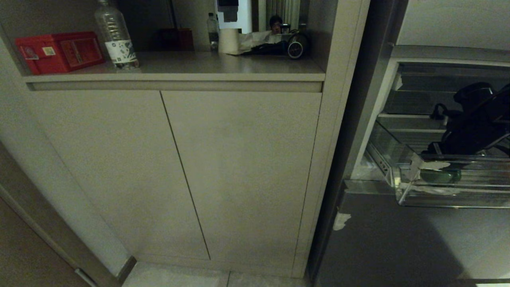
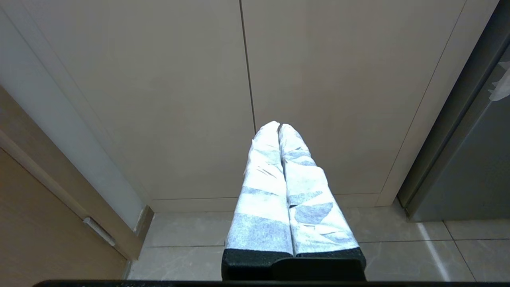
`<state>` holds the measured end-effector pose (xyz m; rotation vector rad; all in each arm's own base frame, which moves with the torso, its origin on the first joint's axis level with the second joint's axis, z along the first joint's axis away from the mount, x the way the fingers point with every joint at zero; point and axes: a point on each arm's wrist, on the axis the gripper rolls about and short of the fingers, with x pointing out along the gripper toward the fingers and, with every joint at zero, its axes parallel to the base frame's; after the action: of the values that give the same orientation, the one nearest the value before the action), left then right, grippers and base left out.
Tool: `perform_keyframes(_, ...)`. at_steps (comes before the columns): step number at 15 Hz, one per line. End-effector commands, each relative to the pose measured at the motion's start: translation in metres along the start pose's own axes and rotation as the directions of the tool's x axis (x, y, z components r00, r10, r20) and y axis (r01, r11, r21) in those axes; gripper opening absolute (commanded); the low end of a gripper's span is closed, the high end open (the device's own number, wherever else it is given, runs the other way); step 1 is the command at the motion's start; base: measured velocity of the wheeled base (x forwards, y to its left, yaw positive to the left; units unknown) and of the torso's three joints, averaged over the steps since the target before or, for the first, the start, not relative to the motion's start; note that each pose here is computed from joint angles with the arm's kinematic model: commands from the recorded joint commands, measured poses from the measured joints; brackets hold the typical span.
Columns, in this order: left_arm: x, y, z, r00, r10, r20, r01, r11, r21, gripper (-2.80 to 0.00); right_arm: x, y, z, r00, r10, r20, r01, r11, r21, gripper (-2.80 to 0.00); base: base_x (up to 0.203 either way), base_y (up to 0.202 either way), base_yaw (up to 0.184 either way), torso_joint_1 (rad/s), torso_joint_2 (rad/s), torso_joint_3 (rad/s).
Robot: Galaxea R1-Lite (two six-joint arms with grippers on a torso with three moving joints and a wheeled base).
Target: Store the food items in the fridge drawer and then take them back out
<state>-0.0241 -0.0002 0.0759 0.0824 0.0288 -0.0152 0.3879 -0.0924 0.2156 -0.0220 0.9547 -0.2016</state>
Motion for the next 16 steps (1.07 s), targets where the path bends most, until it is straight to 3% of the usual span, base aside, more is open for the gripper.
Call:
perform_keyframes(1, 0.000, 0.000, 0.000, 1.000, 0.000, -0.001, 0.000, 1.000, 0.000, -2.80, 0.004, 0.000, -0.001, 1.000, 0.001, -0.013, -0.001, 1.000, 0.000, -2.80, 0.000, 0.000, 0.000, 0.000, 0.00, 0.000)
perform_keyframes(7, 0.000, 0.000, 0.000, 1.000, 0.000, -0.001, 0.000, 1.000, 0.000, -2.80, 0.002, 0.000, 0.001, 1.000, -0.002, 0.002, 0.002, 1.000, 0.007, -2.80, 0.000, 0.000, 0.000, 0.000, 0.00, 0.000)
perform_keyframes(11, 0.000, 0.000, 0.000, 1.000, 0.000, -0.001, 0.000, 1.000, 0.000, -2.80, -0.007, -0.002, 0.016, 0.988, -0.019, 0.150, 0.016, 1.000, 0.018, -2.80, 0.000, 0.000, 0.000, 0.000, 0.00, 0.000)
perform_keyframes(16, 0.000, 0.000, 0.000, 1.000, 0.000, -0.001, 0.000, 1.000, 0.000, -2.80, -0.030, -0.005, 0.022, 0.970, -0.031, 0.242, 0.025, 0.999, 0.029, -2.80, 0.000, 0.000, 0.000, 0.000, 0.00, 0.000)
